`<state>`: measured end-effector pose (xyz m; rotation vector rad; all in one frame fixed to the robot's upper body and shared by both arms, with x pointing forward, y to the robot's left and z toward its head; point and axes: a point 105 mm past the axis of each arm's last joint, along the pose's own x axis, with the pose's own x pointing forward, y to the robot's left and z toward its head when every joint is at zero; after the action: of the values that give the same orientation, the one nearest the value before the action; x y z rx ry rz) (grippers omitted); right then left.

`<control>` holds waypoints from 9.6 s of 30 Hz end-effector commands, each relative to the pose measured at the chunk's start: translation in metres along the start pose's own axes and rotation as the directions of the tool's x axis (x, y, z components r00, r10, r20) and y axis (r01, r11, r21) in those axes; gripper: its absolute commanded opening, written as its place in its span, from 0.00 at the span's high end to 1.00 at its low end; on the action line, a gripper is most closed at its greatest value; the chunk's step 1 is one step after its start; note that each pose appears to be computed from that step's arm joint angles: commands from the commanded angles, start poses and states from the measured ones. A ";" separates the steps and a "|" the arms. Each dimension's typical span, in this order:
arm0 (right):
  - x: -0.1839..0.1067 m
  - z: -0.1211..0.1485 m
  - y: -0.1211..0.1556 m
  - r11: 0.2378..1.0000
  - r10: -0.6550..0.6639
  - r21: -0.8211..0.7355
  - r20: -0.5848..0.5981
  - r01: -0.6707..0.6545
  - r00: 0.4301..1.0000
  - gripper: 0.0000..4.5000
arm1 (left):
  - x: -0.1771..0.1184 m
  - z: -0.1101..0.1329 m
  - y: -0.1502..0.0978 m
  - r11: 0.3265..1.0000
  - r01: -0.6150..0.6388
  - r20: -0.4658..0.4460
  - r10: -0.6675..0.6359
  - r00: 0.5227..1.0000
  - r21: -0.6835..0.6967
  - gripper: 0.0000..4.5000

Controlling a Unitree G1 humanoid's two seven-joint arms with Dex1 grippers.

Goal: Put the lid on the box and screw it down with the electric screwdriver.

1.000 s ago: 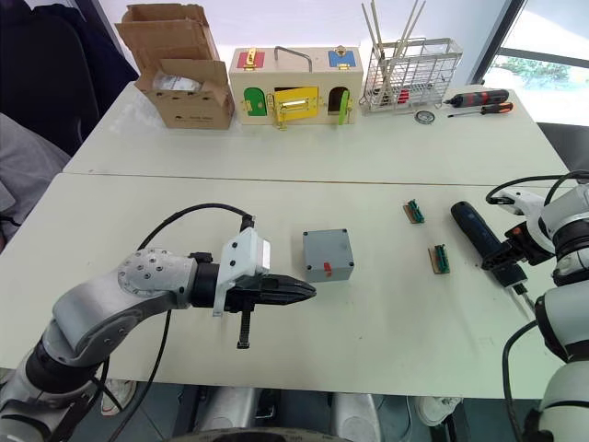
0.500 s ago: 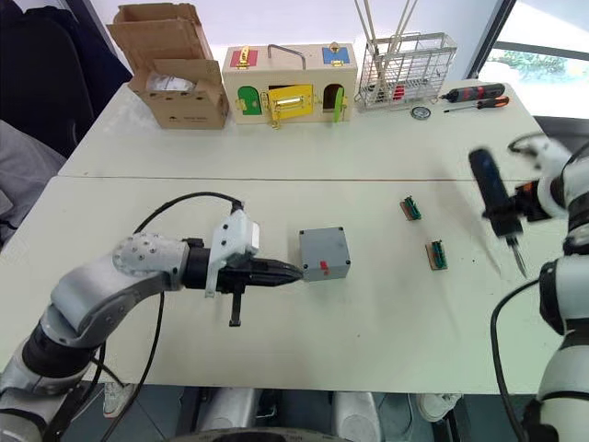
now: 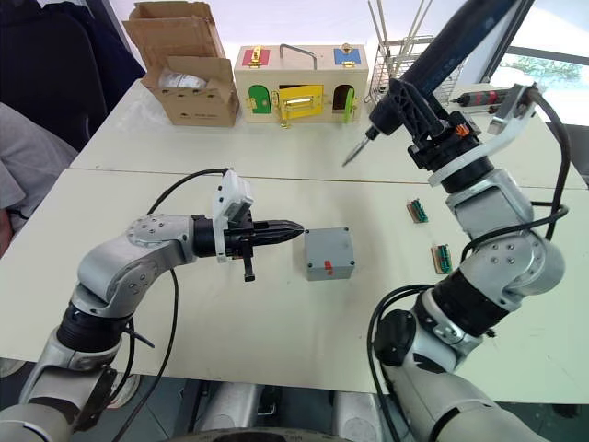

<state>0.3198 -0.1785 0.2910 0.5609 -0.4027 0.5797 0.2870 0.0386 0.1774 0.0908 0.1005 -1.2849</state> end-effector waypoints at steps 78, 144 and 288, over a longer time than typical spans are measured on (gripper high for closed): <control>-0.079 -0.154 -0.013 0.896 -0.039 -0.396 -0.517 -0.199 0.855 0.58 | 0.029 -0.059 0.000 0.999 0.021 -0.173 -0.015 0.985 0.034 1.00; -0.014 0.056 0.012 0.881 -0.157 -0.473 -0.350 -0.029 0.924 0.58 | 0.011 0.014 -0.011 0.997 0.022 0.041 -0.025 0.999 0.071 1.00; -0.169 -0.068 -0.112 0.691 -0.654 -0.651 -0.379 0.314 0.654 0.38 | 0.015 -0.005 -0.035 0.972 0.200 -0.086 -0.190 0.978 0.127 1.00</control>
<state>0.2705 -0.2823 0.1035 -0.0788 0.2506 0.0533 0.2607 0.0180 0.1593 0.2141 0.1438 -1.4691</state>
